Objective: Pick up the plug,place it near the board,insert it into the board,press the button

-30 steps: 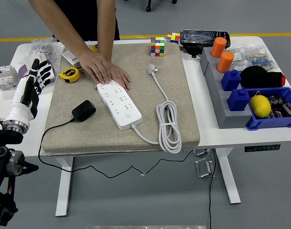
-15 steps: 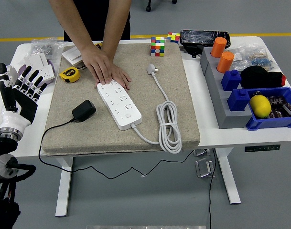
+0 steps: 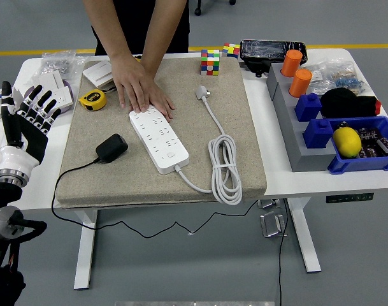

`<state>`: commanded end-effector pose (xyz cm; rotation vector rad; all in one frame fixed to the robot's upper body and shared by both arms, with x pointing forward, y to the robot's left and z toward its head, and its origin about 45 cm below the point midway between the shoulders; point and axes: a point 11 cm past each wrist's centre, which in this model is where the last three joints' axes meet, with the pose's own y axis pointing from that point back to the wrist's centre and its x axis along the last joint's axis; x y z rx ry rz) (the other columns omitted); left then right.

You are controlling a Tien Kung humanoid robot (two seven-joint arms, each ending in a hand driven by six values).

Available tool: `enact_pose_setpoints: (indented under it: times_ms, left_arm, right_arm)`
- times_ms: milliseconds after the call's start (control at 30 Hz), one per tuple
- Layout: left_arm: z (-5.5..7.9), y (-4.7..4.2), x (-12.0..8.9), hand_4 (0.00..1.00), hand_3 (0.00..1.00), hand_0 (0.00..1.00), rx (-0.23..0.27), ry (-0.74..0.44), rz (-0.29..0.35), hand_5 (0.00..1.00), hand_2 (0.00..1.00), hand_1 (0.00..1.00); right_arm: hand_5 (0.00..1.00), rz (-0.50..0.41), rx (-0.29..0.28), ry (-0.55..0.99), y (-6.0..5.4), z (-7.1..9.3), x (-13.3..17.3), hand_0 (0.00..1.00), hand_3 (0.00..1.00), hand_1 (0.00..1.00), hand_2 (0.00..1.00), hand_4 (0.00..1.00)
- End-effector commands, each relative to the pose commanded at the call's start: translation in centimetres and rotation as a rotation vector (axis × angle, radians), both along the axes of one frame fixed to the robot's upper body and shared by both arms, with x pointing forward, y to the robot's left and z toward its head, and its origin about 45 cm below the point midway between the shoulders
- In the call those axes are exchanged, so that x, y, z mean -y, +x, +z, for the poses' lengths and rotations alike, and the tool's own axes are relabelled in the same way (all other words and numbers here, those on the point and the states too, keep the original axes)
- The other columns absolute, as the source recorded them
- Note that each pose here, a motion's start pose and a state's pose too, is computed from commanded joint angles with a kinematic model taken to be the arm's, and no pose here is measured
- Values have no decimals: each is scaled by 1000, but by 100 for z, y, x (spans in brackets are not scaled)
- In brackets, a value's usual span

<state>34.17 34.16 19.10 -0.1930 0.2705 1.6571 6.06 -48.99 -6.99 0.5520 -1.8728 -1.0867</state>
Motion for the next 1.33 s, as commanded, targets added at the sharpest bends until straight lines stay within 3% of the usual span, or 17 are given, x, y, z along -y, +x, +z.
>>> enact_pose_setpoints:
  times_ms: [67,100,267,300,667,967,1067,1100,1333]
  left_arm:
    - [12,0,27,998,850,884,0,63,-6,998,872,906]
    - [29,5,63,998,855,881,3,101,-17,998,868,908]
    - [57,13,158,998,855,881,4,241,-52,998,868,908]
    - [53,12,161,998,875,892,3,249,-54,941,890,930]
    - [-70,-59,182,998,868,897,-45,408,-73,954,885,931]
    - [-186,-115,186,998,849,875,-104,729,-95,998,867,903]
    - [-184,-125,150,998,849,875,-106,744,-73,998,867,903]
    - [-181,-127,134,998,815,809,-105,744,-62,988,829,855]
    - [-168,-138,36,998,815,809,-104,737,-5,988,829,855]
  right_arm:
    - [998,-2,1,-24,-2,12,21,775,758,712,707,998]
    - [998,-1,2,-41,-4,24,39,805,794,791,777,998]
    - [998,2,-7,-62,-36,45,88,805,794,791,777,998]
    - [998,2,-8,-64,-38,47,93,807,793,799,784,998]
    - [998,1,-16,-39,-92,-10,-2,806,790,799,782,998]
    - [998,14,-21,-24,-93,-50,-87,803,787,790,776,998]
    - [998,13,-21,-31,-72,-47,-88,803,787,790,776,998]
    - [998,14,-21,-34,-62,-46,-88,807,790,790,781,998]
    - [998,41,-22,-84,27,-1,-41,807,790,790,781,998]
